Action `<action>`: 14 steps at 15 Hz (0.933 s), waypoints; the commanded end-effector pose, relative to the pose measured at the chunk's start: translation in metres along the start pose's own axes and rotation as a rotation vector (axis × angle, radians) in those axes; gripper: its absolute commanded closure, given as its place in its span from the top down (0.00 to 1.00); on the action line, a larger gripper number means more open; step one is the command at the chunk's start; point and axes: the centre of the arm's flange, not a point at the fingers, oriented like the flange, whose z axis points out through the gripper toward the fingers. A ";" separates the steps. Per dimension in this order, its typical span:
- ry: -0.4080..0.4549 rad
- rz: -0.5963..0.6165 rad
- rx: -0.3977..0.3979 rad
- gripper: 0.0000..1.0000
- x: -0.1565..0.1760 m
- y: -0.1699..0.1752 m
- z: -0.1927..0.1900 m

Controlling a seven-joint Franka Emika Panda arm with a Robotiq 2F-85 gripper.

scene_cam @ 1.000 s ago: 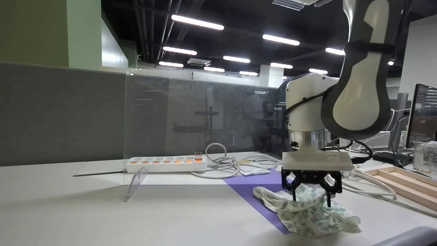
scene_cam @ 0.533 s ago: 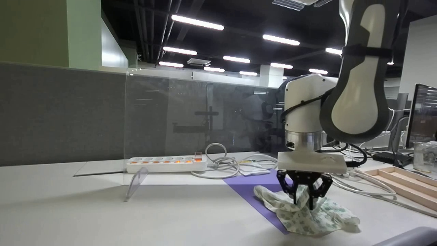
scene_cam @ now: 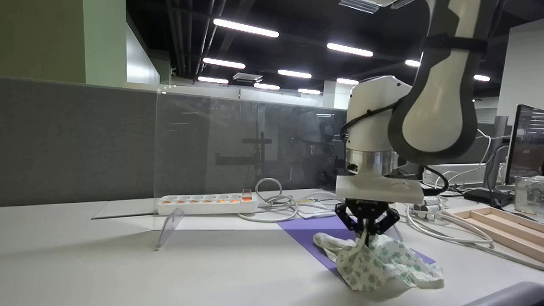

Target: Hang the cloth on the transparent screen

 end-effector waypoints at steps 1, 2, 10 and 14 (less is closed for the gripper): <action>-0.023 -0.072 -0.014 0.01 -0.003 -0.019 -0.072; -0.031 -0.094 -0.018 0.01 -0.006 -0.025 -0.085; -0.031 -0.186 0.009 0.04 -0.014 -0.071 -0.138; -0.006 -0.207 0.024 0.04 -0.008 -0.071 -0.180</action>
